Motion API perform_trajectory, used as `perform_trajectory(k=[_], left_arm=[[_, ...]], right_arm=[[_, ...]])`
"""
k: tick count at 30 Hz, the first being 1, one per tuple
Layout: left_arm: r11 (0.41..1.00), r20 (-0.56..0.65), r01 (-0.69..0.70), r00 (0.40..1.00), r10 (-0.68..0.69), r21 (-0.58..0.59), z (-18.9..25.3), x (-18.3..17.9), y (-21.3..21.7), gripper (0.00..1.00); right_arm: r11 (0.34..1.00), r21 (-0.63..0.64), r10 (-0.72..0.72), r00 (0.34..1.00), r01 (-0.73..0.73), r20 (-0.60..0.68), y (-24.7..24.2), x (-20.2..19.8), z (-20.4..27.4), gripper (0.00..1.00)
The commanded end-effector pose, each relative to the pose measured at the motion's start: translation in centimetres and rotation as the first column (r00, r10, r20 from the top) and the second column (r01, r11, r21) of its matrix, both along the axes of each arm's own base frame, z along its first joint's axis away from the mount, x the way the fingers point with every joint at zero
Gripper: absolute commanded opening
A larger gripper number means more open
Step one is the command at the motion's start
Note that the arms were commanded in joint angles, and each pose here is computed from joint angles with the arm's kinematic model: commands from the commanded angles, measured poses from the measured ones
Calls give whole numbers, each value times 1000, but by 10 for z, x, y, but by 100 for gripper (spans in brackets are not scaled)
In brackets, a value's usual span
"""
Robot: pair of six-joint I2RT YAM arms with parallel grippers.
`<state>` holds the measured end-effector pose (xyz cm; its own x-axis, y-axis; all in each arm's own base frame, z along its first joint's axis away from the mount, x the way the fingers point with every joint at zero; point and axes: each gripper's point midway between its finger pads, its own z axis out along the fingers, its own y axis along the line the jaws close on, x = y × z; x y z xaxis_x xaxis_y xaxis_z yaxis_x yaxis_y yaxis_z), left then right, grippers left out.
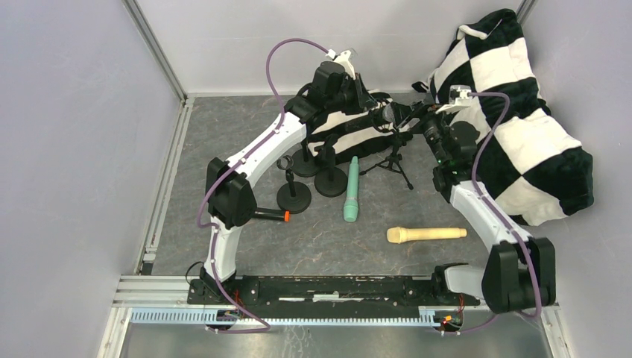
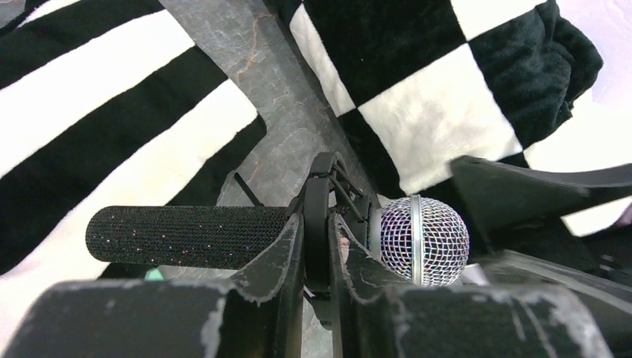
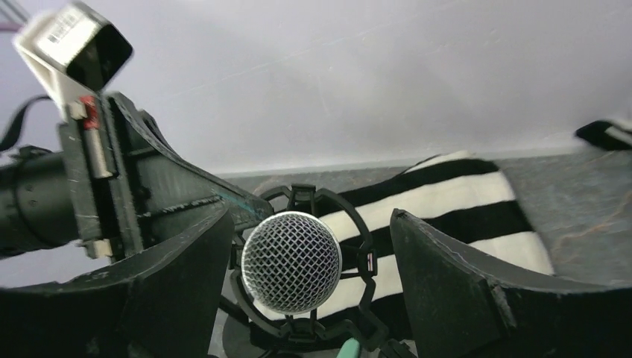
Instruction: Attach the microphones to the stand
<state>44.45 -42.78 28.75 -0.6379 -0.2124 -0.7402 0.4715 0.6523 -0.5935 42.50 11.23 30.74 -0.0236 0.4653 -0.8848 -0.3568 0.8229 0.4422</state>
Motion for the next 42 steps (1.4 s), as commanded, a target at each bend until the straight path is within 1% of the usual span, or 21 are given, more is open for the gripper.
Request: perform_trajectory(k=[1,4,5,10,14,18,21,24,30,36,39,42], left_arm=[[999,34,34,999,-35,3,12,-7,-5,19],[999,39,38,999,-38,1,15,-8,-5,29],[999,43,38,998,-38,-1,17,-8,-4,35],[999,62,42,997,-41,-9,27,-11,-2,62],[999,87,46,995,-44,-24,42,-15,0,75],[998,137,38,990,-31,-45,67,-16,9,80],[999,177,22,984,-14,-48,85,-17,21,82],[1000,230,-21,973,22,-10,99,-16,41,83],[992,329,-122,939,104,37,127,-22,94,86],[958,362,-270,906,218,101,125,-37,167,88],[928,346,-353,890,296,116,109,-47,211,88],[895,319,-417,880,352,161,80,-65,246,88]], right_arm=[[988,-60,-133,977,145,165,-30,-24,66,85],[976,-78,-186,964,203,190,-42,-40,80,85],[974,-81,-193,960,213,205,-44,-48,86,85],[966,-101,-211,954,237,213,-51,-72,83,86],[962,-127,-211,952,243,223,-54,-86,86,87],[950,-175,-218,950,259,222,-58,-95,91,88],[945,-242,-191,971,221,143,-54,-94,82,91],[936,-313,-155,987,160,40,-49,-93,67,94],[940,-333,-91,996,77,-26,-38,-98,45,95],[935,-355,-10,997,-20,-81,-26,-104,36,95],[931,-360,22,993,-63,-116,-20,-107,29,94],[929,-361,36,989,-86,-142,-19,-111,21,94]])
